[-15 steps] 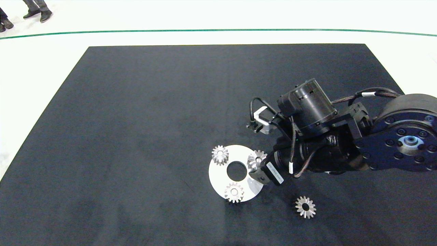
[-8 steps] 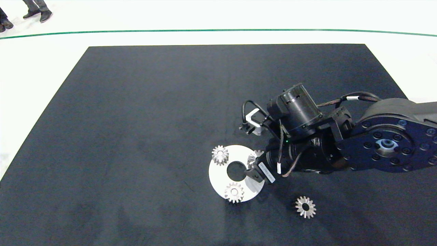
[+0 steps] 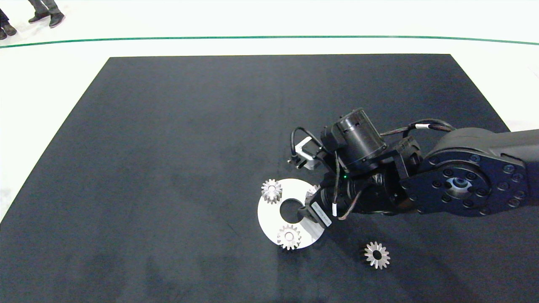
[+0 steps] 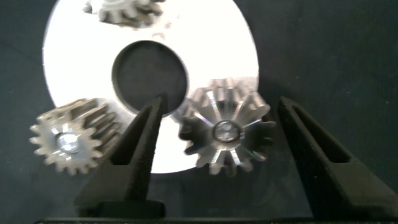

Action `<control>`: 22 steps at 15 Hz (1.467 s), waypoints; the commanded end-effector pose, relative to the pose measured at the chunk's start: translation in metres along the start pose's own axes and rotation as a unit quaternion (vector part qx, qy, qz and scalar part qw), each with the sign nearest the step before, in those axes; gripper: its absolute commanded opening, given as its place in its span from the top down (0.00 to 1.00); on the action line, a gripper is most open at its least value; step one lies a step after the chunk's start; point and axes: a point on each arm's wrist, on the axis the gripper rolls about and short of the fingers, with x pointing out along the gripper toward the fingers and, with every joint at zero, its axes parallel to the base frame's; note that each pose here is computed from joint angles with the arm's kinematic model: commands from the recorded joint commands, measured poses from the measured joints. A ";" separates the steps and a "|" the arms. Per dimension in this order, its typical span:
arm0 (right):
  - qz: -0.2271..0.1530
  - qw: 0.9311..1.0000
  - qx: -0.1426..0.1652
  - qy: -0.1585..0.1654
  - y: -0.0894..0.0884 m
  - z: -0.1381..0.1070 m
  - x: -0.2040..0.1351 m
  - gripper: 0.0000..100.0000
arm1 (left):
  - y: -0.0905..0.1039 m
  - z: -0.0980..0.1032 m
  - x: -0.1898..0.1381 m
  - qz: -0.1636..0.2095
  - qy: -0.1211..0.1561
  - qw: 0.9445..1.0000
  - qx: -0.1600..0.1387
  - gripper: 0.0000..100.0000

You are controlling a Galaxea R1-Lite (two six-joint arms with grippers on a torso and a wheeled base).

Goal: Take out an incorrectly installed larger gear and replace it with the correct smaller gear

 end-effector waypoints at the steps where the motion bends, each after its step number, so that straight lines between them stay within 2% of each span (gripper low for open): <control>1: 0.001 1.000 -0.002 -0.001 0.002 0.000 -0.003 0.32 | 0.000 -0.001 -0.001 0.001 0.001 1.000 0.001 0.00; 5: -0.014 1.000 -0.006 0.007 0.003 -0.002 -0.001 0.41 | 0.000 -0.001 -0.002 0.001 -0.001 1.000 0.001 0.00; 16: -0.018 1.000 -0.010 0.017 0.006 -0.011 -0.005 0.63 | 0.000 -0.002 -0.003 0.000 -0.002 1.000 0.002 0.00; 22: -0.018 1.000 -0.007 -0.001 0.005 -0.008 -0.017 0.75 | 0.000 -0.002 -0.003 0.000 -0.002 1.000 0.002 0.00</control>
